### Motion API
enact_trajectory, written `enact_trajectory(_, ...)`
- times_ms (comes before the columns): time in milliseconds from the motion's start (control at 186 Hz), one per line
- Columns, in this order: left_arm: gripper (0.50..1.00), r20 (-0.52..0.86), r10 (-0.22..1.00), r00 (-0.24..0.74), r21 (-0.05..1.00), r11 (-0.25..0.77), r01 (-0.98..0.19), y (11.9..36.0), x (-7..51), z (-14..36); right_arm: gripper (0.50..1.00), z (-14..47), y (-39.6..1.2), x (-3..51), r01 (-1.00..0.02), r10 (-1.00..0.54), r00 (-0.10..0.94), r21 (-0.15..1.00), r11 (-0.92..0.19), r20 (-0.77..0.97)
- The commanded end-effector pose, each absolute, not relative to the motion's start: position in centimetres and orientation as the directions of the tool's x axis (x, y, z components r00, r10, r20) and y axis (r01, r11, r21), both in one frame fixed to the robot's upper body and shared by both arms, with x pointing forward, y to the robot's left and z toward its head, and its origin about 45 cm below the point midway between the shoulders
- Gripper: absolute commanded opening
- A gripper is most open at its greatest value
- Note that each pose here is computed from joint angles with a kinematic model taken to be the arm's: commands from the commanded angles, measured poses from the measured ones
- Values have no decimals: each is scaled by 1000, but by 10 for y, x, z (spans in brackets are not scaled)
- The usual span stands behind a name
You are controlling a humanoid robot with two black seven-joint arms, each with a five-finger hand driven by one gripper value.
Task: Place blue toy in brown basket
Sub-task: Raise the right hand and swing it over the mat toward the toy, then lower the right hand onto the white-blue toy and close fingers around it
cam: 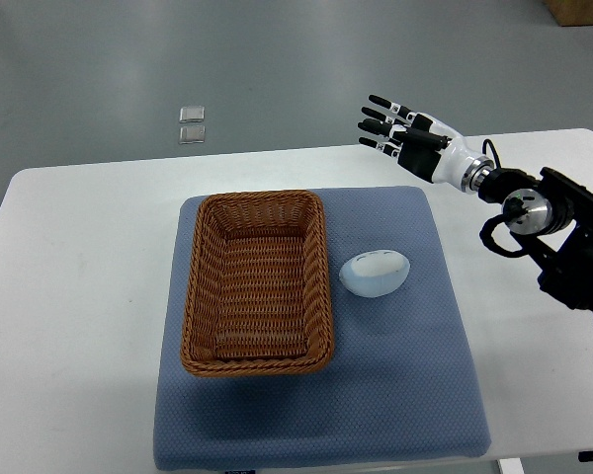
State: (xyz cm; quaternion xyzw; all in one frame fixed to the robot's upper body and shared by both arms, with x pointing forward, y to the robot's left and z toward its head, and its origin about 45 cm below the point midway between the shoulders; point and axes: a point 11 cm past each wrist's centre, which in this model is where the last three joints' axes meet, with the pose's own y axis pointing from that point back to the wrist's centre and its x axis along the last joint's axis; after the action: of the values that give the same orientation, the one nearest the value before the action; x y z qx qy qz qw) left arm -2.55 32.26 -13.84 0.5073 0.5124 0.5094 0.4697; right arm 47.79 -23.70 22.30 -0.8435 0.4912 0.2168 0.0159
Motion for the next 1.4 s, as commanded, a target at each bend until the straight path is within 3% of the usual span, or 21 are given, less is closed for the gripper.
enact_trajectory(0, 1000, 34, 999, -42, 999, -32, 42, 322, -26, -138, 911, 244, -247, 484, -791, -835, 521, 270, -550, -176)
enact_trajectory(64, 1000, 34, 999, -42, 999, -32, 42, 322, -26, -138, 913, 246, -247, 484, -785, -833, 532, 281, -553, -152)
enact_trajectory(70, 1000, 31, 999, -42, 999, -29, 40, 322, -25, -138, 913, 254, -247, 485, -757, -809, 588, 338, -559, -21)
enact_trajectory(204, 1000, 19, 999, -43, 999, -17, 39, 319, -24, -139, 911, 286, -249, 485, -703, -661, 696, 454, -548, 280)
enact_trajectory(462, 1000, 19, 999, -43, 999, -17, 37, 319, -24, -139, 913, 323, -219, 469, -579, -266, 810, 642, -502, 523)
enact_trajectory(591, 1000, 23, 999, -43, 999, -22, 38, 321, -24, -138, 913, 323, -197, 450, -511, -96, 836, 703, -495, 540)
enact_trajectory(854, 1000, 23, 999, -48, 999, -21, 38, 321, -24, -138, 911, 308, -163, 408, -380, 101, 861, 763, -523, 498)
enact_trajectory(1107, 1000, 25, 998, -49, 999, -23, 38, 321, -24, -138, 911, 287, -172, 408, -415, 184, 820, 784, -462, 542)
enact_trajectory(1397, 1000, 23, 999, -48, 999, -22, 37, 321, -24, -138, 909, 257, -178, 401, -408, 164, 836, 792, -453, 524)
